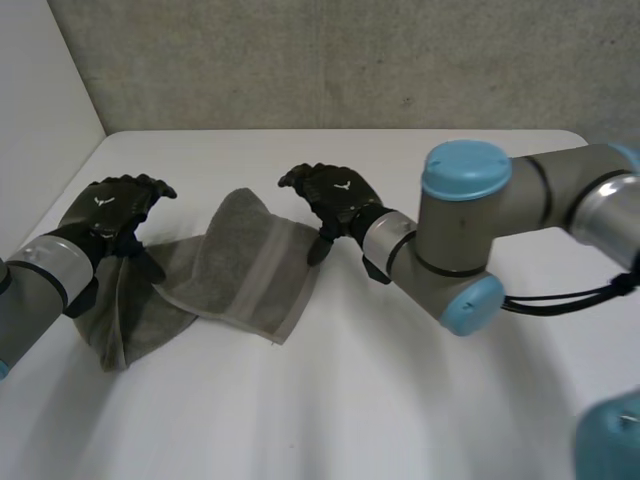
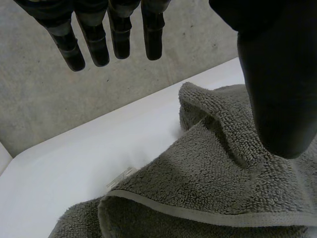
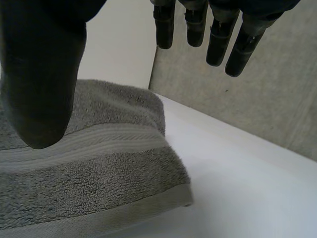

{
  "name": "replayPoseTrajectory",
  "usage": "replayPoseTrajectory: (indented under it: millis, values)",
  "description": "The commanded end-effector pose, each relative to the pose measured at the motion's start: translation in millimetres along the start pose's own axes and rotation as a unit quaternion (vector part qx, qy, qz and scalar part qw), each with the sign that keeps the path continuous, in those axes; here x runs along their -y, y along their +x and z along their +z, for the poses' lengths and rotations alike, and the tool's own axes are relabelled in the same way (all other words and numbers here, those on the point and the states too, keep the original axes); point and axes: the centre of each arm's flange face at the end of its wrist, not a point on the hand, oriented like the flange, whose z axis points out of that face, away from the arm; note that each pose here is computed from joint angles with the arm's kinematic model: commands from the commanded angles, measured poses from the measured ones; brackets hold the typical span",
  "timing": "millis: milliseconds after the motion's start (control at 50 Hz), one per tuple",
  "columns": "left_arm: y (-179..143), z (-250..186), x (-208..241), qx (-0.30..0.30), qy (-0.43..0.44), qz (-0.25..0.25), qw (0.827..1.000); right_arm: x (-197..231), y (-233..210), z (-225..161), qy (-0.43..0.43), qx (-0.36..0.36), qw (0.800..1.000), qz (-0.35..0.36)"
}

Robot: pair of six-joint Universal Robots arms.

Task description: Fold the towel.

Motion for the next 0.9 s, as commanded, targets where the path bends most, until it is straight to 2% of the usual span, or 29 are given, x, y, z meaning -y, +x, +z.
replayPoseTrajectory:
  millis: [20,340,620,660,740,780,860,900]
  values:
    - [0,0,0,-0.002,0.005,0.001,1.0,-27,4,24,-0.01,0.014,1.0,0.026]
    - [2,-1,-2,-0.004,0.002,0.001,1.0,-64,7,34,-0.038,0.013,0.999,0.035]
    - [1,-1,-3,-0.002,0.001,0.0,1.0,-59,6,31,-0.04,0.015,0.998,0.036]
    - [1,-2,-3,-0.001,0.001,0.0,1.0,-35,7,23,-0.028,0.012,0.999,0.032]
    - [1,-2,-2,-0.002,0.003,0.0,1.0,-17,12,9,-0.025,0.006,0.999,0.031]
    - [2,-4,1,-0.002,0.007,0.002,1.0,-3,37,-11,-0.032,-0.018,0.999,0.03]
    - [2,-6,1,-0.003,0.008,0.002,1.0,2,59,-36,-0.05,-0.031,0.998,0.017]
    - [5,-8,4,-0.006,0.012,0.004,1.0,0,67,-54,-0.065,-0.037,0.997,-0.027]
